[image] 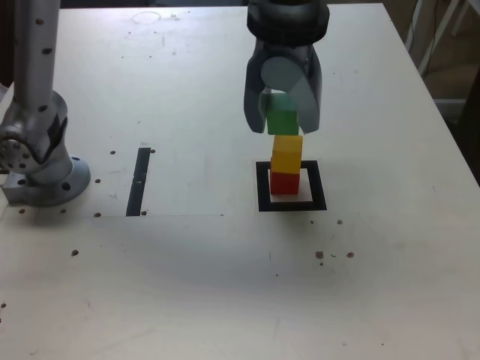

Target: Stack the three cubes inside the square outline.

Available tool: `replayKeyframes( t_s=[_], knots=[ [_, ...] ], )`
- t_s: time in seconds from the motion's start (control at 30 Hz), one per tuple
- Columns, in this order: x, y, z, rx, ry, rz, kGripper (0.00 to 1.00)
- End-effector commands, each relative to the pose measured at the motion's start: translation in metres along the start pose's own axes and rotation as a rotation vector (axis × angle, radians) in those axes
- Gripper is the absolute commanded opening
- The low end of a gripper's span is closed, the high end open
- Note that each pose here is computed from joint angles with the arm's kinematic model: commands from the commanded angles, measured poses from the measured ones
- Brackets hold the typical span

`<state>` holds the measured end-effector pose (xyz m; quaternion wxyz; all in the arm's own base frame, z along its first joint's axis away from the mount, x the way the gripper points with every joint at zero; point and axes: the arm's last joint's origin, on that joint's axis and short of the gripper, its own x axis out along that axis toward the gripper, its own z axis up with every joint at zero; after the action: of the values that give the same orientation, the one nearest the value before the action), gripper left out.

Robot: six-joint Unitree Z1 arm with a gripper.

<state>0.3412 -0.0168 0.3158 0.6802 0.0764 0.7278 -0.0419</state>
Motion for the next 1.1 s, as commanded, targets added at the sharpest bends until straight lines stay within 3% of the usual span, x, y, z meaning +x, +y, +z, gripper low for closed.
replayKeyframes(
  t_s=[0.0,0.4,1.07],
  knots=[
    [0.004,-0.001,0.002,0.000,0.006,-0.006,0.19],
    [0.015,-0.001,0.009,-0.001,0.025,-0.013,0.19],
    [0.019,0.004,0.013,0.012,0.008,-0.016,0.19]
  ],
)
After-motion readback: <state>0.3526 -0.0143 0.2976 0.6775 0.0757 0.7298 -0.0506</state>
